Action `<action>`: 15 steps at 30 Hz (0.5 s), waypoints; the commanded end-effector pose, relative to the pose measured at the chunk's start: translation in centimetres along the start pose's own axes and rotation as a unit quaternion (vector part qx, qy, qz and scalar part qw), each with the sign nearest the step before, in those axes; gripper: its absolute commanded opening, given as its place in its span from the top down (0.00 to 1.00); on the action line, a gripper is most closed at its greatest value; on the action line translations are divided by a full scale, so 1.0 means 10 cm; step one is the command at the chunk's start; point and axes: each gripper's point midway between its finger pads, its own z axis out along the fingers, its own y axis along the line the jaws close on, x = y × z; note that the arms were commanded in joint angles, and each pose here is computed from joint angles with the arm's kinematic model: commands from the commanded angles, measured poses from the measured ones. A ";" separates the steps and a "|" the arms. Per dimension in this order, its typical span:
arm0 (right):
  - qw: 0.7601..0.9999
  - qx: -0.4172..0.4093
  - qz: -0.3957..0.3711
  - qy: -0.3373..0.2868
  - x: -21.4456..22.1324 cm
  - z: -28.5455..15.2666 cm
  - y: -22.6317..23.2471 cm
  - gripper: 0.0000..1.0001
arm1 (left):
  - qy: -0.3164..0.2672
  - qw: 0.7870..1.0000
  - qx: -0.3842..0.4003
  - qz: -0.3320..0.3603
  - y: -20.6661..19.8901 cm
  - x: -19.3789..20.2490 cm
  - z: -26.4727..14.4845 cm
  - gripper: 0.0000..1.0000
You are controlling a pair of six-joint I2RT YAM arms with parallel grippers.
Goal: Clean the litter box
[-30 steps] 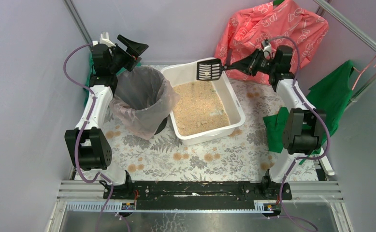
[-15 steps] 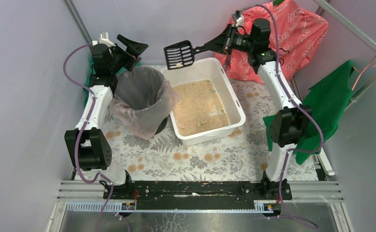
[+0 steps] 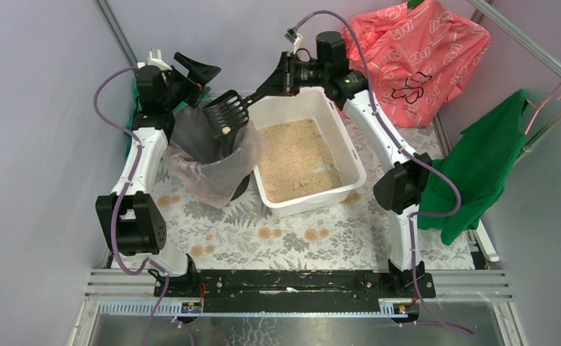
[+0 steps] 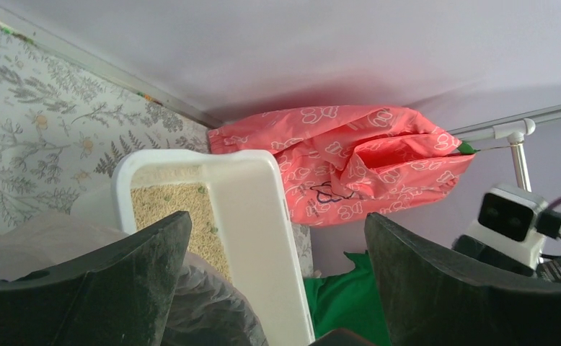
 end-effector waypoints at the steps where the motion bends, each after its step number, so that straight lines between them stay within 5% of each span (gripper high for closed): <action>1: 0.991 0.030 -0.128 -0.013 0.02 0.03 0.27 1.00 | -0.005 1.000 -0.003 0.009 -0.10 -0.04 -0.10 0.01; 7: 0.956 0.085 -0.282 -0.001 0.19 0.12 0.40 1.00 | -0.002 1.000 -0.001 0.001 -0.08 -0.01 -0.10 0.01; 15: 0.915 0.145 -0.377 -0.010 0.18 0.10 0.47 1.00 | 0.005 1.000 0.000 -0.004 -0.06 0.01 -0.08 0.02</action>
